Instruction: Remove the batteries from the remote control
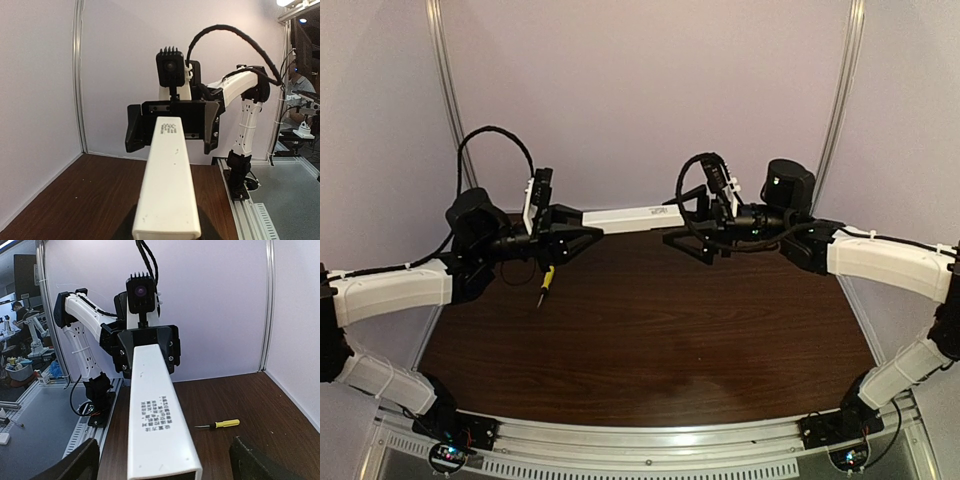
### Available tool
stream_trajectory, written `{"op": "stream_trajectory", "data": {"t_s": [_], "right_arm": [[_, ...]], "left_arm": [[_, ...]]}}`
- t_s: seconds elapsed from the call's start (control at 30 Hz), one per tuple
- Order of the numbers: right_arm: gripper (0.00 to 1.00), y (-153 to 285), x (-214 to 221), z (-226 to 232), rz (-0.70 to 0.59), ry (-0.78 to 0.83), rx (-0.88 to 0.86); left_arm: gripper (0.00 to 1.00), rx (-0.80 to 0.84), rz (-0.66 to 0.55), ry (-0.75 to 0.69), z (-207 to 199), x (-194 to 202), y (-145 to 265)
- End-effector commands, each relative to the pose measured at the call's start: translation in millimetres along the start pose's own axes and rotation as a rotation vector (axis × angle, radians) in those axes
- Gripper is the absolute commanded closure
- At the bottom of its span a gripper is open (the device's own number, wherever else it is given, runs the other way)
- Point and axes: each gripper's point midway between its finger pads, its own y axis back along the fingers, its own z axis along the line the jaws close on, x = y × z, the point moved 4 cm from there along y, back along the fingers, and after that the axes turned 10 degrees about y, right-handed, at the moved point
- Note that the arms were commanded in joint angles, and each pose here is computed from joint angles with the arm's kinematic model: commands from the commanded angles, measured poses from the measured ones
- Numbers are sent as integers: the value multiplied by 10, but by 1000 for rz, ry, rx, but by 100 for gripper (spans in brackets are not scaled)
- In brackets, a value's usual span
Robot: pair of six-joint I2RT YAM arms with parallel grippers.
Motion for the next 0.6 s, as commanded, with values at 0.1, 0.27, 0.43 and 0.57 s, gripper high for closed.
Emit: {"op": "stream_trajectory", "data": {"t_s": [0.1,0.27,0.43,0.57], "right_arm": [[14,-136,-80,25,-46,4,-45],[20,-167,-164,66,-82,5,-64],[24,-202,-230,108,-111,12,-78],[31,-234,-241,128,-116,15,-86]], "left_arm": [[100,66,-72,-52,-105,-163,22],[100,51,-70,-57,-88,-143,28],[100,41,-73,-58,-73,-142,28],[100,36,-79,-57,-67,-147,30]]}}
